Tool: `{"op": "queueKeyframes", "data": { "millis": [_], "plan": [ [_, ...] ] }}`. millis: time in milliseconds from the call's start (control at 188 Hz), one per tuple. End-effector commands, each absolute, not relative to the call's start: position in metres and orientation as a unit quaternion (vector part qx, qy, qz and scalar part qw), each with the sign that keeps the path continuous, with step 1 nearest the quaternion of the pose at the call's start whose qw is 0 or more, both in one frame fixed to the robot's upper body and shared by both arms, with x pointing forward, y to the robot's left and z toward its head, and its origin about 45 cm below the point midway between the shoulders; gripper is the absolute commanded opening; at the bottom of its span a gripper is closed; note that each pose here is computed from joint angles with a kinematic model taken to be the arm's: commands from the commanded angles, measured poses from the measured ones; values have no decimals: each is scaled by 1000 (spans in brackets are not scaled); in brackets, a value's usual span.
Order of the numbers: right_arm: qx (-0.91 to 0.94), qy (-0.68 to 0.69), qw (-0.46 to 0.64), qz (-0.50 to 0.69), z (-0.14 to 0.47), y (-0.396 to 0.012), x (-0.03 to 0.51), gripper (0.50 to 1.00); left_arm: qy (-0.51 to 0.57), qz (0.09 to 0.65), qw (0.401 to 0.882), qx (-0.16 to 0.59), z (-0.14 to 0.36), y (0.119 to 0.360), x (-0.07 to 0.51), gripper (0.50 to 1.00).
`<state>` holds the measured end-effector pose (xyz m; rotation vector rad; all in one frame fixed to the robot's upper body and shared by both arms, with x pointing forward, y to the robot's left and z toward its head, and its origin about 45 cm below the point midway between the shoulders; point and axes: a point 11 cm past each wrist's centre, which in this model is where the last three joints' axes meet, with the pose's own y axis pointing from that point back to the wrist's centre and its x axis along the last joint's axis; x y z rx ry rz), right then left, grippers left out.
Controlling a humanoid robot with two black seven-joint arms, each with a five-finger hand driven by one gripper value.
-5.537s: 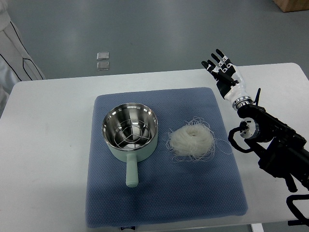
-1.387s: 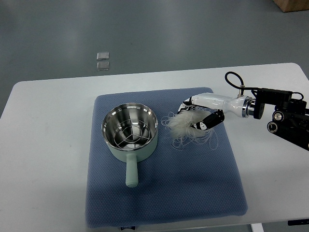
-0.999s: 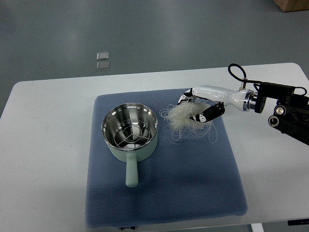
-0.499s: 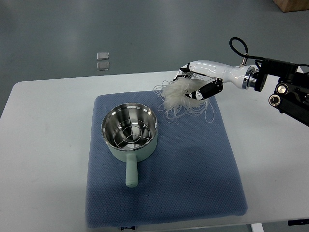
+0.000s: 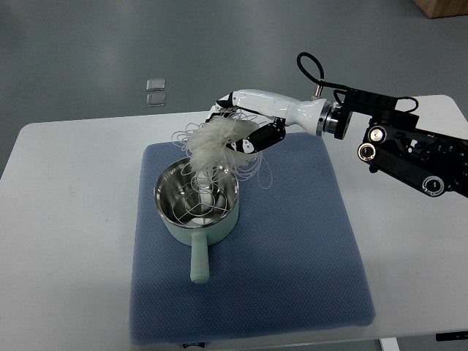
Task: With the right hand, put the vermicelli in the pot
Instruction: 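Lift the vermicelli with the right hand and carry it over the pot, then lower the vermicelli into the steel pot and open the right hand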
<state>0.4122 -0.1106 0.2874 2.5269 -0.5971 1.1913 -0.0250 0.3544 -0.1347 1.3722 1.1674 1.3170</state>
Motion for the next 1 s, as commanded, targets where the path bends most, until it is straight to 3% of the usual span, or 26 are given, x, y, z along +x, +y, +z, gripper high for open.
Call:
{"op": "queueKeyframes", "data": {
  "millis": [0, 425, 638, 994],
  "plan": [
    [882, -200, 132, 406, 283, -94, 409, 599, 470, 530, 439, 552, -135, 354, -25, 1000],
    [897, -202, 145, 367, 240, -65, 404, 603, 470, 530, 440, 553, -135, 354, -25, 1000],
    [896, -210, 146, 363, 234, -66, 403, 717, 470, 530, 440, 553, -135, 354, -25, 1000],
    [897, -212, 147, 360, 230, -69, 402, 758, 470, 530, 440, 553, -135, 354, -25, 1000]
  ]
}}
